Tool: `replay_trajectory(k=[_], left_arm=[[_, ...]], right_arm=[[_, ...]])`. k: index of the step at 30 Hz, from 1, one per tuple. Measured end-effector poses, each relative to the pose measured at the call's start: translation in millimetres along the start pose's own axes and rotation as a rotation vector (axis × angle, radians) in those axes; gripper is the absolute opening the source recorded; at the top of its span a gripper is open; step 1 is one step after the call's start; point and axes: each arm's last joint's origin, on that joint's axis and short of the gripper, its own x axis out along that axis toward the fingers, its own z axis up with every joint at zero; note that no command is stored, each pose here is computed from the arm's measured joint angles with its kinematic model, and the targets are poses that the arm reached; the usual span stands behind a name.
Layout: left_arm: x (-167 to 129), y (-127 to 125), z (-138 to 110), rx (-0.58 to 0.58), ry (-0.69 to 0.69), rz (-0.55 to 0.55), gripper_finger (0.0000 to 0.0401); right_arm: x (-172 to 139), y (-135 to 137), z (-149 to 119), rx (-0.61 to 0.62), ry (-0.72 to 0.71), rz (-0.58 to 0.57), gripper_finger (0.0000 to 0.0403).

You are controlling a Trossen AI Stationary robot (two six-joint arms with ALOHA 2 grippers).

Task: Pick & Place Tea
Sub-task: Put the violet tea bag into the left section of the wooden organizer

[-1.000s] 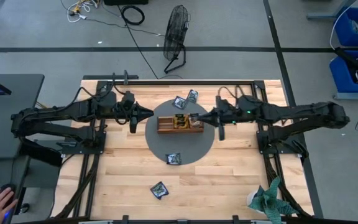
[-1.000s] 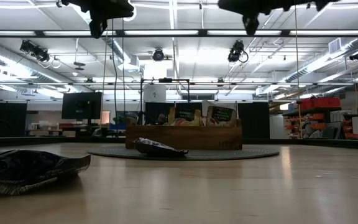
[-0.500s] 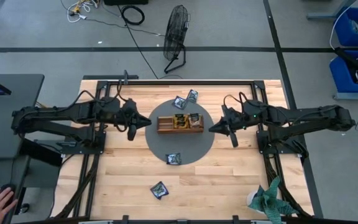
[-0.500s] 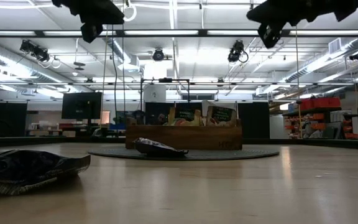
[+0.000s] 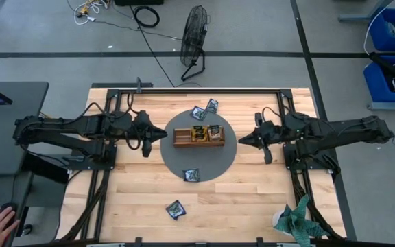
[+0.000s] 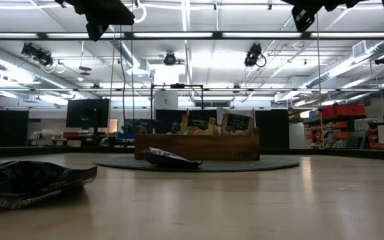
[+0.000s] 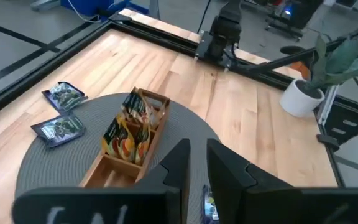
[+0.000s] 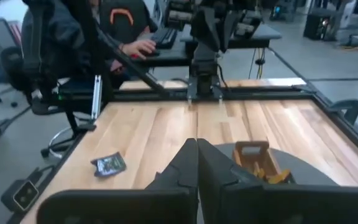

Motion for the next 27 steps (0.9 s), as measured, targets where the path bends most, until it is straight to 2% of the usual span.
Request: replay_trajectory(k=[2,4,9,13,18,22,27], left_arm=[[3,0,-6,-0.017,-0.012,-0.021,0.0046],[11,3,-22,-0.055,0.011,-0.042,0.0036],[26,7,-60,-0.262,-0.013,-0.134,0.0011],[30,11,-78,-0.426,0.003,-0.146,0.0005],[35,12,-102,-0.529,0.137,-0.156,0.0006],[40,8,-110,-0.622,0.194,-0.194,0.0003],[51,2,-123,-0.753,0.294,-0.161,0.0005]], right_arm=[[-4,1,-2,0.009,-0.017,-0.006,0.0001],[-7,1,-13,0.038,-0.006,-0.025,0.0],[-16,2,-34,0.14,-0.027,-0.043,0.0],[-21,4,-41,0.166,0.001,-0.082,0.0],[-23,5,-49,0.161,0.078,-0.096,0.0],[-24,5,-51,0.159,0.099,-0.1,0.0],[-24,5,-52,0.142,0.105,-0.1,0.0]])
